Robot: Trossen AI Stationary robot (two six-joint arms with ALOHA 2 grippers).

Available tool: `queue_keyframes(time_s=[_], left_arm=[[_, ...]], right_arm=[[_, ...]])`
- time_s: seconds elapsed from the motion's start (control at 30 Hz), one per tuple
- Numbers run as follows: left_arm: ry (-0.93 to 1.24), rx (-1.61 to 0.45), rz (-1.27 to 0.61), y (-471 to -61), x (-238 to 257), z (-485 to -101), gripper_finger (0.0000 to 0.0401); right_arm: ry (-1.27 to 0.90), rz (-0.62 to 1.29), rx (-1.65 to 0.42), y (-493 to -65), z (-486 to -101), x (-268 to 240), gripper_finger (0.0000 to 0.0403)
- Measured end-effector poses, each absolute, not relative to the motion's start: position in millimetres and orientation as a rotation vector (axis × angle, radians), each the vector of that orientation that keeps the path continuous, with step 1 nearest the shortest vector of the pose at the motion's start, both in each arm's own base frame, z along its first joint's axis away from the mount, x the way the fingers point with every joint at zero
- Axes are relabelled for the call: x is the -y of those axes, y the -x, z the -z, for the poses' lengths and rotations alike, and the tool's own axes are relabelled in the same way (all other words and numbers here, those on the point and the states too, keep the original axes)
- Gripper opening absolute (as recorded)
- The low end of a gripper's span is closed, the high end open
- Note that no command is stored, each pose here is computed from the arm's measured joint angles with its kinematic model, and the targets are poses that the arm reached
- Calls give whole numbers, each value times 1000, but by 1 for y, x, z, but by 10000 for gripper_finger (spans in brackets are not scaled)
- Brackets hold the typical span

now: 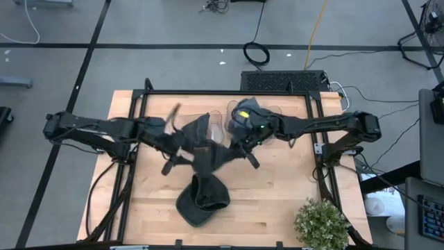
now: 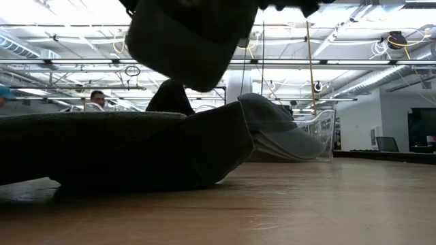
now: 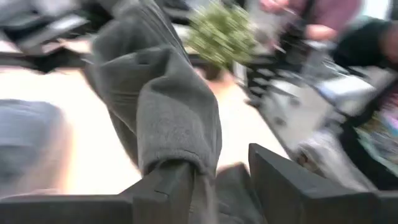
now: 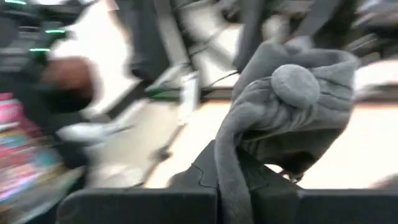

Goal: Pick & Place hat
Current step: Put the top black cap into the left transparent bin

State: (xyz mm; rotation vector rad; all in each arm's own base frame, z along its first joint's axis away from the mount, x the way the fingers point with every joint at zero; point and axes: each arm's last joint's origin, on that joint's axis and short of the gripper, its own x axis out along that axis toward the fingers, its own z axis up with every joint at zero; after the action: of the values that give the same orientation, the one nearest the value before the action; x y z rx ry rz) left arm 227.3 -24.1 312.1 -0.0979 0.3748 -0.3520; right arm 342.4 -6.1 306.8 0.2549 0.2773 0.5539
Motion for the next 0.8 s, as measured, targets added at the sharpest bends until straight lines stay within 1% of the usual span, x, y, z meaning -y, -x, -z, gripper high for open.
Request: queue_keyframes(time_s=[0.17,0.3,0.37,0.47,0.6,0.8], left_arm=[[67,-284,87,-211,15,-329,173],[76,-266,-74,-206,10,-332,174],[91,-265,-113,-206,9,-331,175],[103,-245,-155,-210,8,-331,175],[97,-222,-178,-211,7,-333,175],[93,-138,-310,-208,1,-342,175]], right_arm=[[-33,-227,-184,-327,-331,0,0],[102,-44,-51,-321,-348,-12,0],[176,10,56,-319,-353,-18,0],[281,100,164,-316,-350,-23,0],[284,132,235,-312,-340,-23,0],[295,250,287,-305,-326,-20,0]])
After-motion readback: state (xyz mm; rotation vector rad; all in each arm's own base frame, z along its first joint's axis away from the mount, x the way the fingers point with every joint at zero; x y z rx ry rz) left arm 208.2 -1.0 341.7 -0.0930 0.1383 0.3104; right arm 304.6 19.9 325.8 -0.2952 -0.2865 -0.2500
